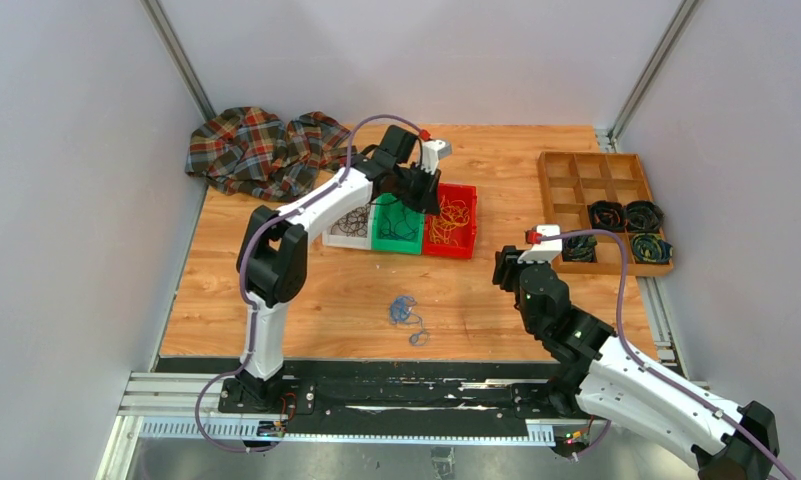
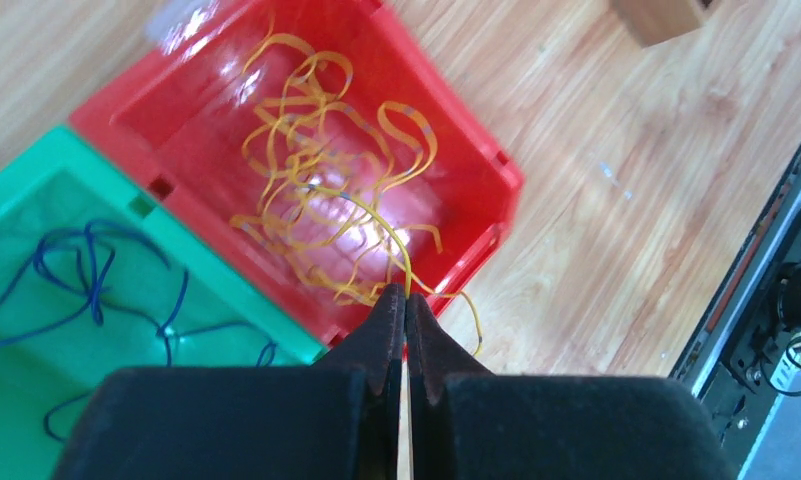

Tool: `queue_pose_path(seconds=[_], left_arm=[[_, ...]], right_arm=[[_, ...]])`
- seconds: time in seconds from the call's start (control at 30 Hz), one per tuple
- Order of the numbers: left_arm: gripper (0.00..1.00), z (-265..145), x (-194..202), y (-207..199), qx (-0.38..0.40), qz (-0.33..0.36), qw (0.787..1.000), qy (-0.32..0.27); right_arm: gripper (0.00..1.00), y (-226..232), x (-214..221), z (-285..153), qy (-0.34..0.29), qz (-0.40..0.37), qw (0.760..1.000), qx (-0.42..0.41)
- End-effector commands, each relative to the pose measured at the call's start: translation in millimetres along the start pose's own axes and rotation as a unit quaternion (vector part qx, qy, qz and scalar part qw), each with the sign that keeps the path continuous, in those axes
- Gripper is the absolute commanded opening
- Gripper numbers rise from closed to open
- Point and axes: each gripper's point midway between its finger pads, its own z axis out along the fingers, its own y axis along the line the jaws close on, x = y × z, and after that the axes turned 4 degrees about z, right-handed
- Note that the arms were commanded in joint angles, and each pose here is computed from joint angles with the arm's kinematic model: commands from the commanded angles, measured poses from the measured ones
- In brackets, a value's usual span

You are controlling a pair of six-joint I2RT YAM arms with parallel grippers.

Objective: Untangle the cables
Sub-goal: Place the cable in the bin.

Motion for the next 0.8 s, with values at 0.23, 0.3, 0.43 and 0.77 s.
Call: queue_pose_path(seconds=[0.23,0.3,0.43,0.77], left_arm=[[0.01,49.9,-37.4,5.0,-0.049,0.095,0.994,-0.022],[0.01,54.6,-34.5,13.5,-0.065,0.107,0.992,-0.019],[0.01,59.6,-23.5,34.1,-0.121,0.152,0.981,-0.002],[0.53,49.8,-30.5,21.1,-0.112,0.179,0.977,-0.007]], right_arm=[[0.47,-14.2,-11.2,-4.2,-0.023,0.03,0.999,0.027],[0.47,-15.7,-10.2,-5.3,-0.023,0.032,0.999,0.027],[0.47,-15.9,-13.1,-6.8,-0.028,0.037,0.999,0.025],[0.46,-14.6,-15.6,-6.9,-0.029,0.036,0.999,0.022]])
